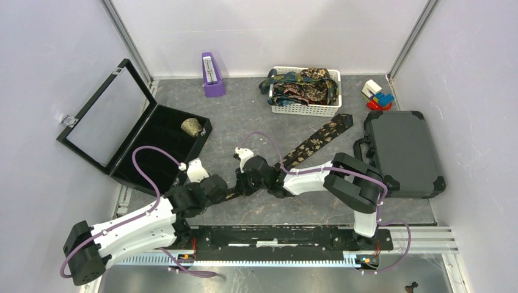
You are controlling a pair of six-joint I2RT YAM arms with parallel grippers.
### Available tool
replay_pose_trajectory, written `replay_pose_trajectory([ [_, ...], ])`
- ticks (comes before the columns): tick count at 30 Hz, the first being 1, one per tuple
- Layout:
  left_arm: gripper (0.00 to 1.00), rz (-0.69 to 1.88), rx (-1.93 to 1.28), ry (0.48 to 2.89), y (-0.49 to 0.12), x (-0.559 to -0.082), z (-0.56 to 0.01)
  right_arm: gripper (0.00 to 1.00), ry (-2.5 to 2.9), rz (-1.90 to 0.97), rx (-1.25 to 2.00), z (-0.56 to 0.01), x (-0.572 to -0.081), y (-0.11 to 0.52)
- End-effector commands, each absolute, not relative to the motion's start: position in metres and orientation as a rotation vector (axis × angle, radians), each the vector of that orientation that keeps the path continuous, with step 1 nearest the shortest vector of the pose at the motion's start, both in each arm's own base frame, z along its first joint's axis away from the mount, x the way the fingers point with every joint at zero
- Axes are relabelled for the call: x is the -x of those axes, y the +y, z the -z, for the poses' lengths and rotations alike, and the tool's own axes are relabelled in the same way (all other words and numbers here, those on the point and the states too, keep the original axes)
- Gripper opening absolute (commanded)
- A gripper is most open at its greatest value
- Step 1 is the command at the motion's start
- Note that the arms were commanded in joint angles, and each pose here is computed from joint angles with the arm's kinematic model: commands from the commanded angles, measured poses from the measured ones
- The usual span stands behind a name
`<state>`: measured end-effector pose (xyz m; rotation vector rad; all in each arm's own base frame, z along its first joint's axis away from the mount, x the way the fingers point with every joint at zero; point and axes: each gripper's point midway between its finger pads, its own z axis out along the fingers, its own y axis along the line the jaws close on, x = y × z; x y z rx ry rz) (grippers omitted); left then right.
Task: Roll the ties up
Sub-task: Roll the tie at the center of the board.
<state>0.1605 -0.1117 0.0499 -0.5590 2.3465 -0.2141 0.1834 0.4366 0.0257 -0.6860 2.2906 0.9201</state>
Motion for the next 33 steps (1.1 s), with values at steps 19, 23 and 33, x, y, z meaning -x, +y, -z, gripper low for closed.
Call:
replay_pose_trajectory([
  [19, 0.05, 0.246, 0.451, 2.360, -0.143, -0.180, -0.049, 0.11, 2.278, -0.948, 0.678, -0.022, -0.179, 0.431],
  [23, 0.17, 0.252, 0.448, 2.358, -0.144, -0.181, -0.050, 0.11, 2.275, -0.950, 0.679, -0.023, -0.179, 0.431],
  [33, 0.54, 0.269, 0.454, 2.339, -0.142, -0.179, -0.051, 0.11, 2.270, -0.962, 0.673, -0.026, -0.178, 0.432],
])
